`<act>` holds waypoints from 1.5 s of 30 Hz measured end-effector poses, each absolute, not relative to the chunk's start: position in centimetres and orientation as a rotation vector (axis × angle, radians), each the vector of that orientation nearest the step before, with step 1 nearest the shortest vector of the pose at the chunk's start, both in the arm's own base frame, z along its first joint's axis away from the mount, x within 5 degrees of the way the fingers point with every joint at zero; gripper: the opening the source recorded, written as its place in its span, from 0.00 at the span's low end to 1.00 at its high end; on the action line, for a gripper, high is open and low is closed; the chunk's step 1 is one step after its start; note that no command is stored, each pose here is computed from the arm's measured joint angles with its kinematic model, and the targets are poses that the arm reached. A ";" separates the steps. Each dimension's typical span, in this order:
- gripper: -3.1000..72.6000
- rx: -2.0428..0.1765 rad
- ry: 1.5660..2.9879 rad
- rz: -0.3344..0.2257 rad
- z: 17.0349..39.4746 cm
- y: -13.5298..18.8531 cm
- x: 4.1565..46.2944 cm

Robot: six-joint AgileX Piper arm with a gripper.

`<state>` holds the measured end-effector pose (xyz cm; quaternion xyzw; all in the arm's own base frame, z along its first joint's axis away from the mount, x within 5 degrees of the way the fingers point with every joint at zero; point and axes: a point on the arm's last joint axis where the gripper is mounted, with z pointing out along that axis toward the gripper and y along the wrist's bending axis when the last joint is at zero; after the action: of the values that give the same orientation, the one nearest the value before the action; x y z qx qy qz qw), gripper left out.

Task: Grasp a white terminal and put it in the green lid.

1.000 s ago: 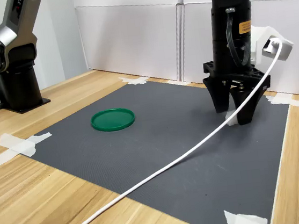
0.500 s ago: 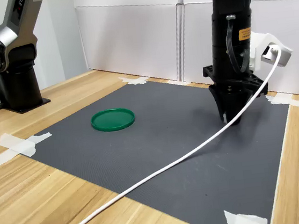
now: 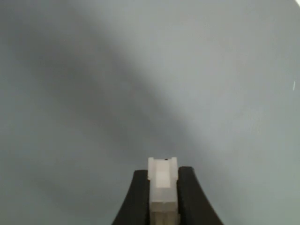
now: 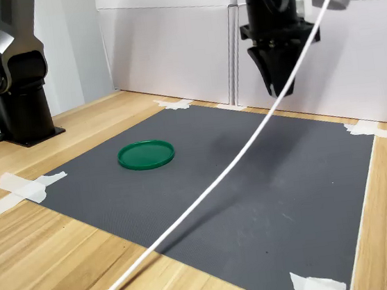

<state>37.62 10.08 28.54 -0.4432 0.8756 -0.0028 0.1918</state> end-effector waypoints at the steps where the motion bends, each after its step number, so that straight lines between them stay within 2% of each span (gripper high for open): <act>1: 0.16 -1.248 2.445 -0.014 28.9 9.9 36.8; 6: 0.16 -1.260 2.409 -0.031 29.9 8.8 32.4; 18: 0.16 -1.279 2.449 -0.023 28.9 6.6 25.2; 26: 0.16 -1.164 2.503 -0.071 29.1 3.1 24.0; 33: 0.16 -1.226 2.578 -0.031 27.4 2.8 22.6; 45: 0.16 -1.217 2.640 -0.068 26.1 2.2 22.4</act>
<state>22.41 2.21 26.09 -0.4158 0.9016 -0.0231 0.1167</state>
